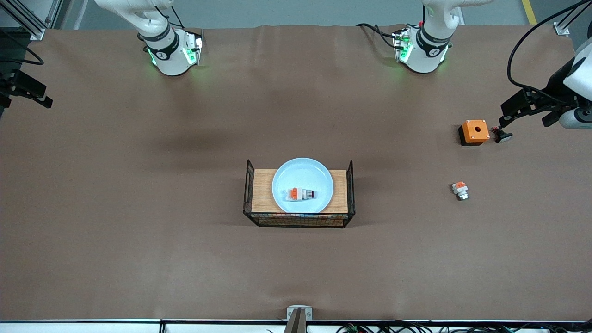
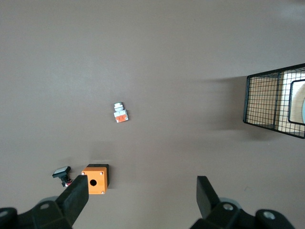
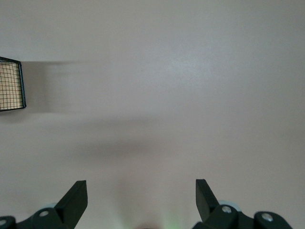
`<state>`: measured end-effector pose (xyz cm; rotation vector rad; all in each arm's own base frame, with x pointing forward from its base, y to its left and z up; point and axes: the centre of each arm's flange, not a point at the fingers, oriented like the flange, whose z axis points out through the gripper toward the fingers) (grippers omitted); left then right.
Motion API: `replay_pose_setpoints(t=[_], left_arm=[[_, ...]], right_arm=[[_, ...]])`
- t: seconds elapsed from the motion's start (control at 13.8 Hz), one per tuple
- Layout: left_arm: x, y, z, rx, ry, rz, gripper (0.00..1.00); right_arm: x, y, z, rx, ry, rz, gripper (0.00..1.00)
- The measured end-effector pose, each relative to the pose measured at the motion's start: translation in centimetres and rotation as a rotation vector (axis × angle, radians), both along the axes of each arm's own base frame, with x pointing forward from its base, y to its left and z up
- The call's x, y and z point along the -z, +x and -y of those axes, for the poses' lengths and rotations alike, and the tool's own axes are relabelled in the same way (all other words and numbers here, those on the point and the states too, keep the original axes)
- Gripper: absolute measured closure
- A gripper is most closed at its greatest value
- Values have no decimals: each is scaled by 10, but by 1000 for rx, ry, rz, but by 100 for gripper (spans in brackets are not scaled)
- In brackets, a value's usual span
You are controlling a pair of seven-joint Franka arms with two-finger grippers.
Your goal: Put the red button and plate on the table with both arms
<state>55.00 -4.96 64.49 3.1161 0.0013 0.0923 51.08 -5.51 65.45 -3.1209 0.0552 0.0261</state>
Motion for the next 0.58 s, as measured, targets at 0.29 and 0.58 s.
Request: replay_pose_setpoints(t=[0.29, 0.58], left_arm=[[0, 0, 0, 0, 0, 0, 0], [1, 0, 0, 1, 0, -6, 0]], right_arm=[[0, 0, 0, 0, 0, 0, 0], [0, 0, 0, 0, 0, 0, 0]])
